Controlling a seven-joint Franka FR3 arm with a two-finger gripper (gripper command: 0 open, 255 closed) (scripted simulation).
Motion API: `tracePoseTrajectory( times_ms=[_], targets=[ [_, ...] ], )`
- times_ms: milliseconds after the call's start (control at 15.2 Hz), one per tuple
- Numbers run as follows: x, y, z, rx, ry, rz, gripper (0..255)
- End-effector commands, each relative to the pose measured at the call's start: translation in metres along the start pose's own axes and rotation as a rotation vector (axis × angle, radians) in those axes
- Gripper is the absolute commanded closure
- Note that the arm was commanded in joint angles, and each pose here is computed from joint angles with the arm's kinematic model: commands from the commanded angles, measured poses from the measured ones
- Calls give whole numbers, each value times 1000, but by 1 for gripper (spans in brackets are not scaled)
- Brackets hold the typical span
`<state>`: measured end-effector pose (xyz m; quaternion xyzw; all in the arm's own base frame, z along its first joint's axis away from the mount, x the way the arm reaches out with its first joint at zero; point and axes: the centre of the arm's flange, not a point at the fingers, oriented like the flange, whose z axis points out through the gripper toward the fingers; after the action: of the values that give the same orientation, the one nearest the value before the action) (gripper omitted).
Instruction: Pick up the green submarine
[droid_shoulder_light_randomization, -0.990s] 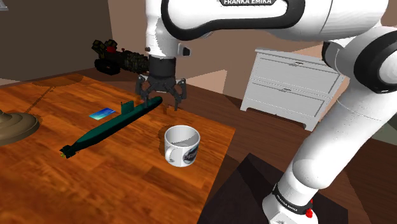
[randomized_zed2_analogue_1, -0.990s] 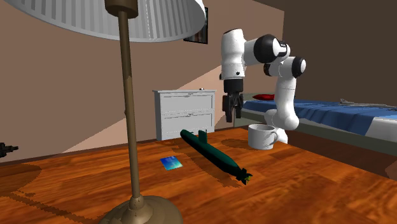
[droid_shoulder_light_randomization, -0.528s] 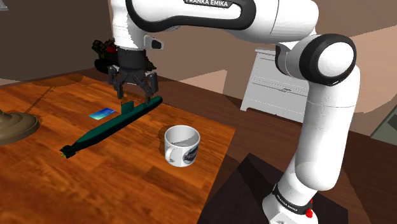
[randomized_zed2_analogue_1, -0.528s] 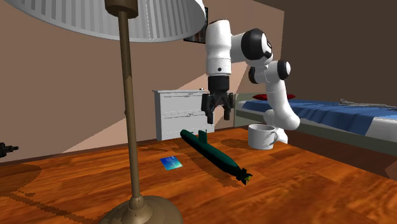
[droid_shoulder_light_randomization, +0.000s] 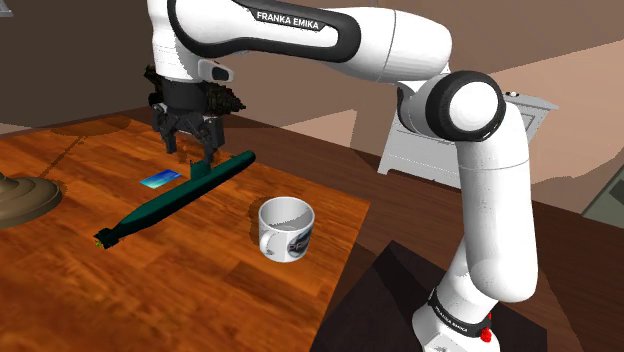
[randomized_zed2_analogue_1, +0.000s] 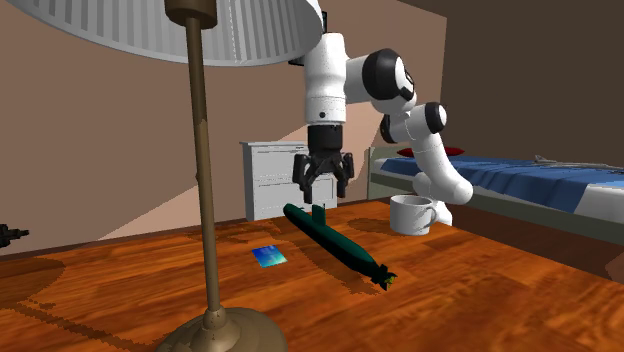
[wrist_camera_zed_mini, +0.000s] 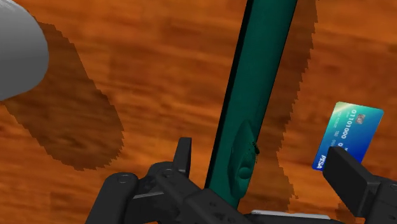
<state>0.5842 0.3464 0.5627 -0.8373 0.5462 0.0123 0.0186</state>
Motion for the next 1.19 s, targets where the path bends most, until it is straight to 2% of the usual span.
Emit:
tracePoseTrajectory(
  times_ms=[0, 132, 264, 330, 924, 1122],
  targets=[
    [0, 0, 10, 1, 0, 1, 0],
    [0, 0, 24, 1, 0, 1, 0],
    [0, 0, 24, 1, 0, 1, 0],
    [0, 1, 24, 1, 0, 1, 255],
    [0, 0, 24, 1, 0, 1, 255],
    [0, 0, 8, 1, 0, 1, 255]
  ],
)
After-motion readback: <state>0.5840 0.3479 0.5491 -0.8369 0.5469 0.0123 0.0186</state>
